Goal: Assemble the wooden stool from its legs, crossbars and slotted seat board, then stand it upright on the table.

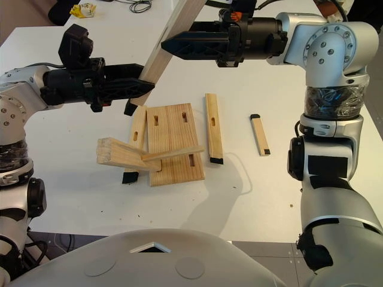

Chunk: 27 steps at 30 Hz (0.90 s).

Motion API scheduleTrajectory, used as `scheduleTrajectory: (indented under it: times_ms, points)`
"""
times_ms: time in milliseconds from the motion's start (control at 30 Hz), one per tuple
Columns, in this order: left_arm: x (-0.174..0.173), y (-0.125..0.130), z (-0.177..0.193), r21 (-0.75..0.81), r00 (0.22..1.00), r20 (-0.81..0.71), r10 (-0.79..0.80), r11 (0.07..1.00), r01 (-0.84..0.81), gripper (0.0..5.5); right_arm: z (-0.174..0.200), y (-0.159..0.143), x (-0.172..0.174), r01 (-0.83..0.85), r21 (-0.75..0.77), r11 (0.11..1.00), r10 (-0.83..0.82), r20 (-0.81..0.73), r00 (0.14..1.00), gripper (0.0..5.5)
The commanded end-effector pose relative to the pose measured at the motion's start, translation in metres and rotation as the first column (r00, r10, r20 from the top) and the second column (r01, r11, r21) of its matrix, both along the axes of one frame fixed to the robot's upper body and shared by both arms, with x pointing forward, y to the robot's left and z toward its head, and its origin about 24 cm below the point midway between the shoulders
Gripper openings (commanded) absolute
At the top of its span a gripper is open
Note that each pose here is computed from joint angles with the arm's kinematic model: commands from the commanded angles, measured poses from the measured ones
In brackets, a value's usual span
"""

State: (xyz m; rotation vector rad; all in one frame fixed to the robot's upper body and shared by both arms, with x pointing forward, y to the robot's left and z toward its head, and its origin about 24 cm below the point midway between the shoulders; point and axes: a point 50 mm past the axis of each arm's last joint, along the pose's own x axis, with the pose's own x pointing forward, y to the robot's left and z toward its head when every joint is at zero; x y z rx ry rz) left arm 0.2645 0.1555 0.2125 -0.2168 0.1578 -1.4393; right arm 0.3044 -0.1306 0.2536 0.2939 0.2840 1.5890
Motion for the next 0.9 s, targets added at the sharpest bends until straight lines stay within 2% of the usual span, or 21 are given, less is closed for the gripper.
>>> scheduleTrajectory:
  times_ms: [33,267,633,900]
  points:
    - [-0.0027,-0.0022,-0.0013,0.013,1.000,-0.005,-0.015,1.000,0.015,2.02,0.0080,0.0050,-0.0010,-0.019,-0.008,1.000,0.019,0.031,0.999,3.67]
    - [-0.0043,-0.0042,-0.0053,0.028,1.000,-0.012,-0.025,0.999,0.025,2.02,0.0120,0.0092,-0.0001,-0.027,-0.002,1.000,0.027,0.044,0.999,3.67]
    - [-0.0027,-0.0033,-0.0039,0.036,1.000,-0.011,-0.019,0.999,0.019,2.02,0.0076,0.0100,-0.0034,-0.036,-0.033,0.999,0.038,0.057,0.998,2.05]
    - [0.0012,-0.0001,-0.0005,0.033,1.000,-0.001,0.002,0.999,-0.002,2.02,0.0032,0.0080,-0.0044,-0.032,-0.069,0.997,0.038,0.074,0.997,2.02]
